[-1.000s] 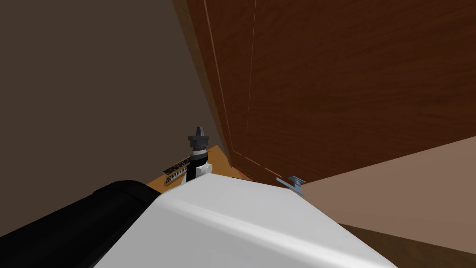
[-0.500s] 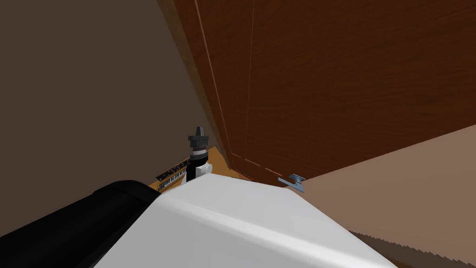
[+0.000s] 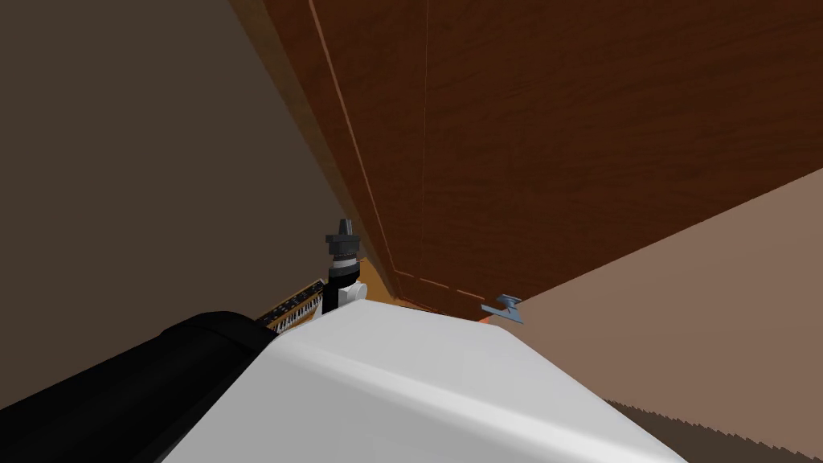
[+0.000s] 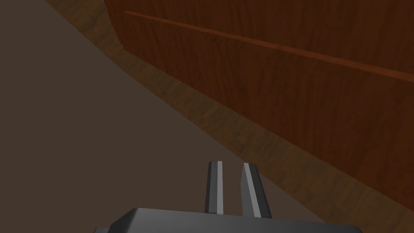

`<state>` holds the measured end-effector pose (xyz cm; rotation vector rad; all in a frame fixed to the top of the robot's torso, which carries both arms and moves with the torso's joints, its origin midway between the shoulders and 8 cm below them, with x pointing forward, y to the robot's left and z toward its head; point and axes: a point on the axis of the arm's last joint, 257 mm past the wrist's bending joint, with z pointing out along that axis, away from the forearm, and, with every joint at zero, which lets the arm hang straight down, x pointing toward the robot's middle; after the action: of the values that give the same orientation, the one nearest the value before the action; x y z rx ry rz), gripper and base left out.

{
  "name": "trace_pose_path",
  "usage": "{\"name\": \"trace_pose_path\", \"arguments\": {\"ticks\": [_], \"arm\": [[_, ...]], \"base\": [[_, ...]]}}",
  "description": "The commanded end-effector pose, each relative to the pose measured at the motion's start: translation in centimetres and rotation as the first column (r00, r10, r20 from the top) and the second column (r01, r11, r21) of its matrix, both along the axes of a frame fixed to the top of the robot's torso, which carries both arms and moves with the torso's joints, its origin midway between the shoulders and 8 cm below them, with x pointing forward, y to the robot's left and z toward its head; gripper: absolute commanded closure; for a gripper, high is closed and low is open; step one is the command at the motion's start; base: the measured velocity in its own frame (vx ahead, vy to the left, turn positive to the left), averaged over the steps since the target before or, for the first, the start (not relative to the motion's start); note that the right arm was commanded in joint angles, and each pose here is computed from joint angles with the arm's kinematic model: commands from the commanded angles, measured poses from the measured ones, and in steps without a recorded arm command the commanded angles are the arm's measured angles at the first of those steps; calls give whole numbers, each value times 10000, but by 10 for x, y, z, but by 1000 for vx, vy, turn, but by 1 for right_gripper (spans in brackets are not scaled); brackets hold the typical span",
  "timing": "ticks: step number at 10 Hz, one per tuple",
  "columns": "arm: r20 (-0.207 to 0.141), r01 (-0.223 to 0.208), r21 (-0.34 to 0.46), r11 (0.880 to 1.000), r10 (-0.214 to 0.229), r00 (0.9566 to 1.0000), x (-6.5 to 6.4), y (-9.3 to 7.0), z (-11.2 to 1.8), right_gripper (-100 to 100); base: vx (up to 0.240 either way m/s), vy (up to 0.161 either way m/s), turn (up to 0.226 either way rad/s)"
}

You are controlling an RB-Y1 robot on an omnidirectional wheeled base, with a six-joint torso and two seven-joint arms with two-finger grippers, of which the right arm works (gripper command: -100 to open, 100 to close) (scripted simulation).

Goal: Push the door open

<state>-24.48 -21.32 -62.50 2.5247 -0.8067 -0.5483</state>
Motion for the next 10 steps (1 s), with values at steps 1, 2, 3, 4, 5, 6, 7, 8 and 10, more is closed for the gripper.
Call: {"name": "trace_pose_path", "arguments": {"ticks": [1,2,3,4,5,6,7,8,10], "arm": [[-164,88,-49,9999,-89,9998,-7,0,1,-100],[-430,255,-121,9996,-260,9987,-18,0,4,-100],[-562,338,-161,9993,-347,9978,-23,0,6,-100],[-824,501,-246,9984,-520,9952,-33,-1,10,-100],[-953,582,-291,9979,-607,9936,-38,-1,12,-100],[-1209,741,-389,9965,-783,9896,-48,-1,17,-100],[-1335,819,-441,9957,-871,9872,-53,-1,19,-100],[-1459,896,-495,9947,-960,9846,-58,-1,21,-100],[-1694,1042,-604,9927,-1131,9790,-67,-2,26,-100]], "base": [[121,-4,-50],[119,-4,-86],[126,-14,-109],[146,7,-100],[146,14,-80],[153,-5,-125],[43,-16,5],[51,1,-42],[82,-9,-10]]}}
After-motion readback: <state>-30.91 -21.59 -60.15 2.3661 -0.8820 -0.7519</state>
